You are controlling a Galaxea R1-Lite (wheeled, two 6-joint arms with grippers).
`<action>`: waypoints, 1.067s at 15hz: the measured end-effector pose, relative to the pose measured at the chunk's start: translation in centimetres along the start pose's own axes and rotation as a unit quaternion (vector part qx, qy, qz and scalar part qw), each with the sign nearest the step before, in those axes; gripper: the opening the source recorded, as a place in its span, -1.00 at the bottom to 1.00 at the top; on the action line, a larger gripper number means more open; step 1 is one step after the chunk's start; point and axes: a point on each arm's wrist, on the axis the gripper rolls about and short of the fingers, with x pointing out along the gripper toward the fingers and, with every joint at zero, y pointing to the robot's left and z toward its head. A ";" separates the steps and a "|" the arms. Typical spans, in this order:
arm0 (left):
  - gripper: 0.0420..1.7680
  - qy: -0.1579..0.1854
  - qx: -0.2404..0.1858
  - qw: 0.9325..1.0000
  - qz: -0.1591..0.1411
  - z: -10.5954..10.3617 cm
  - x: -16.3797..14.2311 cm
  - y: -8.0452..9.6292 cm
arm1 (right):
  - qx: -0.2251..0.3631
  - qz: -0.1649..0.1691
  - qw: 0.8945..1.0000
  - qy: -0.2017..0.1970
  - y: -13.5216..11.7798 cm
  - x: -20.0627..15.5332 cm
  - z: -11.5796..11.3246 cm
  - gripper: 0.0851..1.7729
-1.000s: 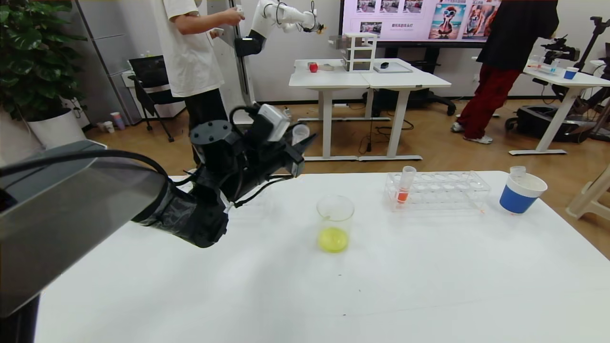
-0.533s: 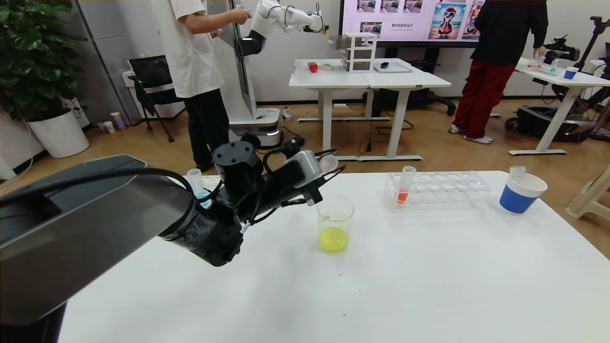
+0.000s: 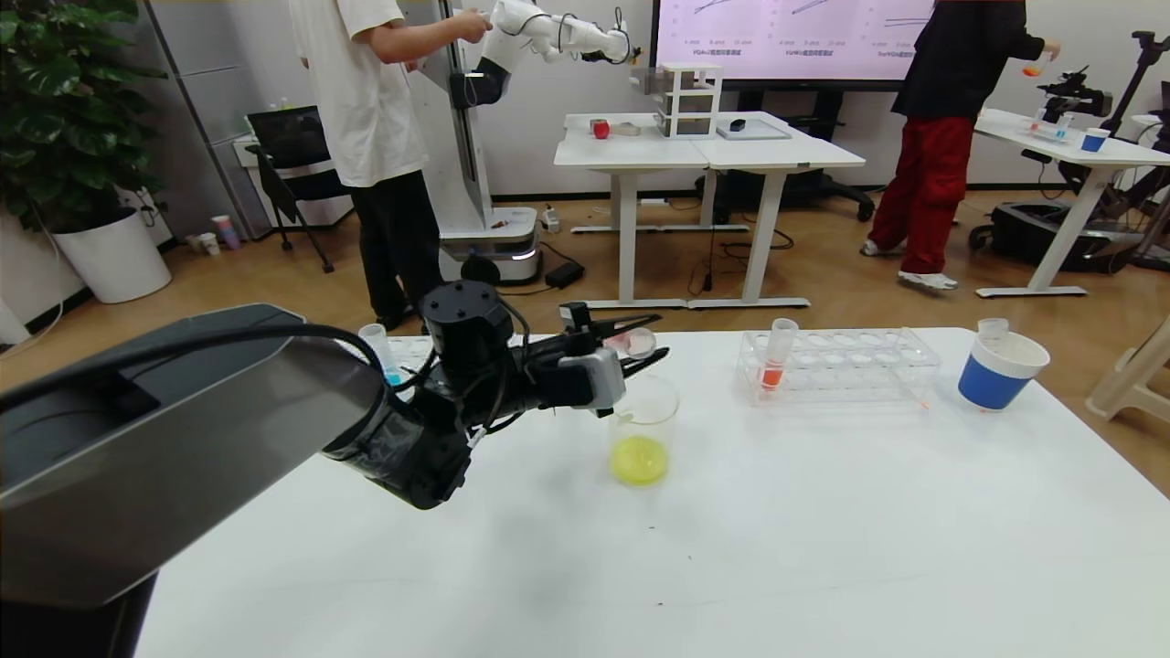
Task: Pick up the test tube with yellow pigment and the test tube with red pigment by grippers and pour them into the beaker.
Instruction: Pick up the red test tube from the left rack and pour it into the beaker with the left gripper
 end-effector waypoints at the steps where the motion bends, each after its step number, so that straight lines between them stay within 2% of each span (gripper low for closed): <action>1: -0.44 -0.004 0.017 1.000 -0.003 -0.2 0.1 0.2 | 0.000 0.000 1.000 0.000 0.0 0.0 0.0 0.96; 7: -0.44 -0.010 0.108 0.994 -0.002 -1.0 0.6 1.0 | 0.000 0.000 1.000 0.000 0.0 0.0 0.0 0.96; 16: -0.44 -0.003 0.190 0.982 -0.025 -1.9 0.4 -0.3 | 0.000 0.000 1.000 0.000 0.0 0.0 0.0 0.96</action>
